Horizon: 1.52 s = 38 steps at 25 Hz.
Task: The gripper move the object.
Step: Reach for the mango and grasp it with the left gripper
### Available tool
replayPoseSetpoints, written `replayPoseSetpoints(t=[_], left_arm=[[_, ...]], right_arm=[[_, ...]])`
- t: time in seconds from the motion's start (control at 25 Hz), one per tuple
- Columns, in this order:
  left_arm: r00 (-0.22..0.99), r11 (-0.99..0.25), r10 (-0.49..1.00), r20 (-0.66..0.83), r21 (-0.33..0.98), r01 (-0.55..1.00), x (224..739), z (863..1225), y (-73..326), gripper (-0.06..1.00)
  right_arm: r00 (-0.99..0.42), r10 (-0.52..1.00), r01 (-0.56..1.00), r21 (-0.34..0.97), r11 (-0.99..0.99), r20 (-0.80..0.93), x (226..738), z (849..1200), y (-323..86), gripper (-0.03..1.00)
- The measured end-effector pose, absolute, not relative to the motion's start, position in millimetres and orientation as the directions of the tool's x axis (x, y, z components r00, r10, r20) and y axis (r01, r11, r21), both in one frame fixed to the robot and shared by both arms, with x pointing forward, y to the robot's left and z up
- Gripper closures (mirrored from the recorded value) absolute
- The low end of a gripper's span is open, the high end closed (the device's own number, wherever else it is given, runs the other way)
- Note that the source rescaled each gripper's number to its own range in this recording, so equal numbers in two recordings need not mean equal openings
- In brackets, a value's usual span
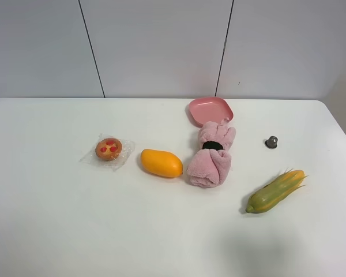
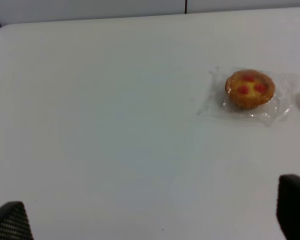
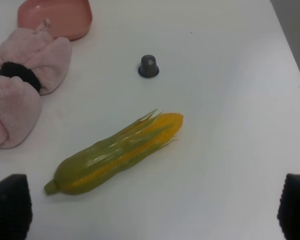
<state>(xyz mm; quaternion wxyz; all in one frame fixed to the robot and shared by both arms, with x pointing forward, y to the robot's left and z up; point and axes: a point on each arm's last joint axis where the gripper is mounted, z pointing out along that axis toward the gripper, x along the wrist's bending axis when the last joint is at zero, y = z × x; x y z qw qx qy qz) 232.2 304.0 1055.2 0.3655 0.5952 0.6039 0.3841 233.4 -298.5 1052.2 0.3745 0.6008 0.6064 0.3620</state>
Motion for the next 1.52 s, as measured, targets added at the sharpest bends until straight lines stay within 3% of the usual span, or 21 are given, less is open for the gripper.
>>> replayPoseSetpoints(t=[1.52], left_arm=[[-0.024,-0.004,1.000,0.016,0.899,0.438,232.2,1055.2,304.0,-0.06]], right_arm=[[0.002,1.000,0.457,0.889,0.016,-0.019,233.4,1052.2,-298.5,-0.03]])
